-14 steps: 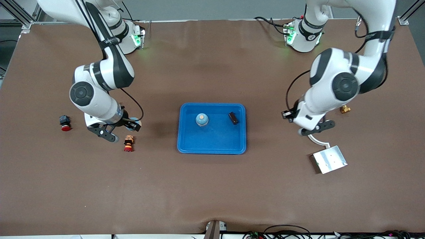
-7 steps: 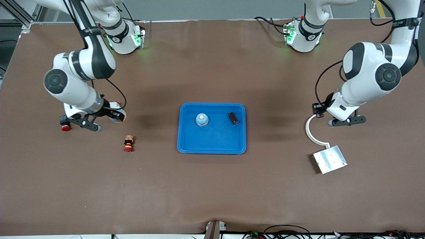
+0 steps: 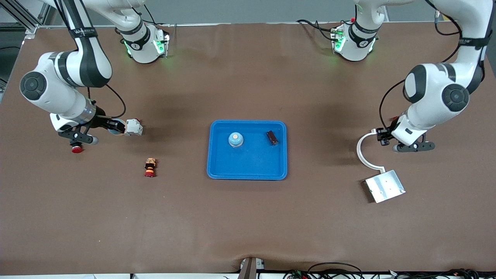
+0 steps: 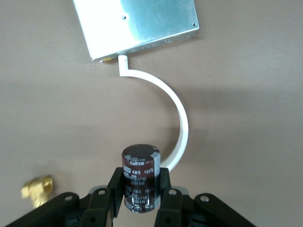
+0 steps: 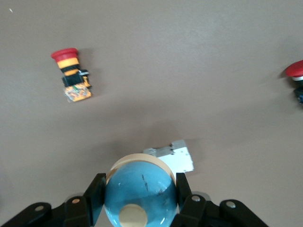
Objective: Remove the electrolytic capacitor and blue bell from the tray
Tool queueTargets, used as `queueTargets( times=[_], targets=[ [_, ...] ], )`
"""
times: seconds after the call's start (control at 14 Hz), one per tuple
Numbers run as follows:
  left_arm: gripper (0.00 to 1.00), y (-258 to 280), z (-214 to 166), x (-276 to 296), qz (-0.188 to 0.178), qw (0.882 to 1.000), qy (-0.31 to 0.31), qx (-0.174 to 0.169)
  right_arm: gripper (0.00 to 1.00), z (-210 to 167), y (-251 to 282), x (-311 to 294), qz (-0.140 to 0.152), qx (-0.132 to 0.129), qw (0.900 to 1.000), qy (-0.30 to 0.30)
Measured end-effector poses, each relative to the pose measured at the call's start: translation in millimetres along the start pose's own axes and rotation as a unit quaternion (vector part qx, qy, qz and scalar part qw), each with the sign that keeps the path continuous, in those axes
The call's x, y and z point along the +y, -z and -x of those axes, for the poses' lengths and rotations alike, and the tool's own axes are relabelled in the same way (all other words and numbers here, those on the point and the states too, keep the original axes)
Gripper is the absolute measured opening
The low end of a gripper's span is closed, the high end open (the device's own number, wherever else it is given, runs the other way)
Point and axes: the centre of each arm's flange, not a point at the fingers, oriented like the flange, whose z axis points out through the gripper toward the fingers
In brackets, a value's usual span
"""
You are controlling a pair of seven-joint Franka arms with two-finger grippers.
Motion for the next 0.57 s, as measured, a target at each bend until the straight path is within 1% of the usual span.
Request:
queueTargets(
  times=[0.21, 0.43, 0.57],
  targets=[
    [0.34, -40.0, -10.4, -8.2, -0.011, 1.000, -0.007, -0.007, 0.64, 7.1, -3.8, 20.1, -0.002, 0.006, 1.000, 0.011],
    [0.34, -60.1, -25.7, -20.6, -0.014, 1.000, -0.001, -0.015, 0.64, 15.7, -25.3, 41.5, -0.003, 0.020, 0.999, 0.030],
    [0.34, -66.8, -29.5, -21.2, -0.014, 1.000, -0.001, -0.018, 0.64, 22.6, -39.3, 55.7, -0.003, 0.026, 0.999, 0.044]
  ],
)
